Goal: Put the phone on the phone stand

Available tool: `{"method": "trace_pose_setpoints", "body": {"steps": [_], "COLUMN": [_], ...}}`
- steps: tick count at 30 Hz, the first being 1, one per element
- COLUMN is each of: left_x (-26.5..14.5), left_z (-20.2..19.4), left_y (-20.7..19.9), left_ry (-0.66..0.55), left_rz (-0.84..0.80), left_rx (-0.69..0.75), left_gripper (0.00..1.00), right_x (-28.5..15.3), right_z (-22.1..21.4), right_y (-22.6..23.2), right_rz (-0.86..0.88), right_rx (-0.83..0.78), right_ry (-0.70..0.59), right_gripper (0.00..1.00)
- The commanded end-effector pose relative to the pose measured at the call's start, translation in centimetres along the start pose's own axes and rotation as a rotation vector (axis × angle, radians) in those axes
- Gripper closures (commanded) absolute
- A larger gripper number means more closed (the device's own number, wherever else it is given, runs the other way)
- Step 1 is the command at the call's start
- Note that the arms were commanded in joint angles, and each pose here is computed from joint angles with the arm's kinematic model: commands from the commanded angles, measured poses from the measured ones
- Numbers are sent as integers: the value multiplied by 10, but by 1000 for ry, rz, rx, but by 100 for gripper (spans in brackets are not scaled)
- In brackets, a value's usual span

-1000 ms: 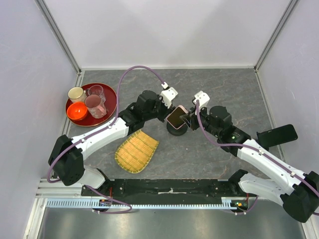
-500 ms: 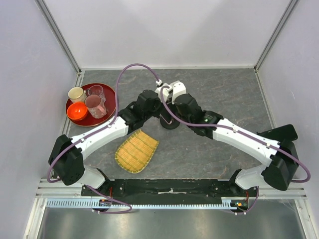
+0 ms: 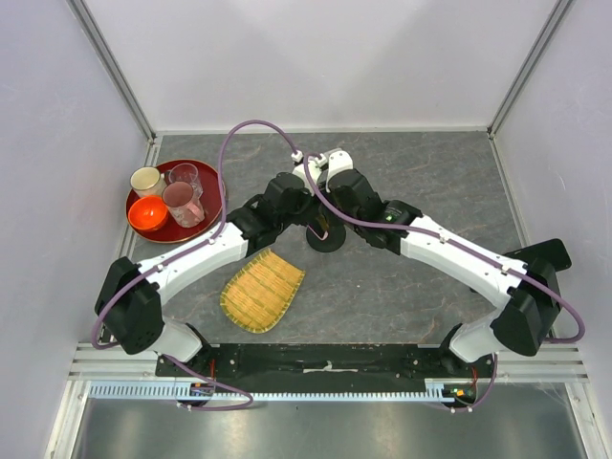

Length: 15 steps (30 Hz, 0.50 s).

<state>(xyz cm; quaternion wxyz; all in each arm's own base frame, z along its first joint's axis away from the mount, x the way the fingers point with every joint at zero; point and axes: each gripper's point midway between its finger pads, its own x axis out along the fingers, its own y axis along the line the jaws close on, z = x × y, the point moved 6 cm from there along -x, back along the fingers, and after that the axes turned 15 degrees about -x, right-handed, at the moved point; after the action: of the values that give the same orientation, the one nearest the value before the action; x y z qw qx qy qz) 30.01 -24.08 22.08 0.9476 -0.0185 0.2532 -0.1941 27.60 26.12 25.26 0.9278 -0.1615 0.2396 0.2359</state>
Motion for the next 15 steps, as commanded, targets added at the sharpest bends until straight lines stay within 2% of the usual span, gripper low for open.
{"method": "trace_pose_setpoints", "body": {"steps": [1,6,11,13,15], "left_x": [-21,-27,-36,-39,-42], "left_z": [39,44,51,51,52], "left_y": [17,21,28,29,28], "left_ry": [-120,-140,-146,-157,-170], "left_rz": [162,189,231,233,215], "left_rx": [-97,-86,-32,-35,-38], "left_gripper": [98,98,97,95,82], "right_x": [4,7,19,22,25], "right_z": [-43,-43,-40,-38,-40], "right_y": [-83,-85,-78,-75,-73], "right_rz": [-440,-417,-275,-227,-221], "right_rx": [-57,-53,-34,-15,-14], "right_ry": [233,234,245,242,254], "right_gripper": [100,100,100,100,100]}}
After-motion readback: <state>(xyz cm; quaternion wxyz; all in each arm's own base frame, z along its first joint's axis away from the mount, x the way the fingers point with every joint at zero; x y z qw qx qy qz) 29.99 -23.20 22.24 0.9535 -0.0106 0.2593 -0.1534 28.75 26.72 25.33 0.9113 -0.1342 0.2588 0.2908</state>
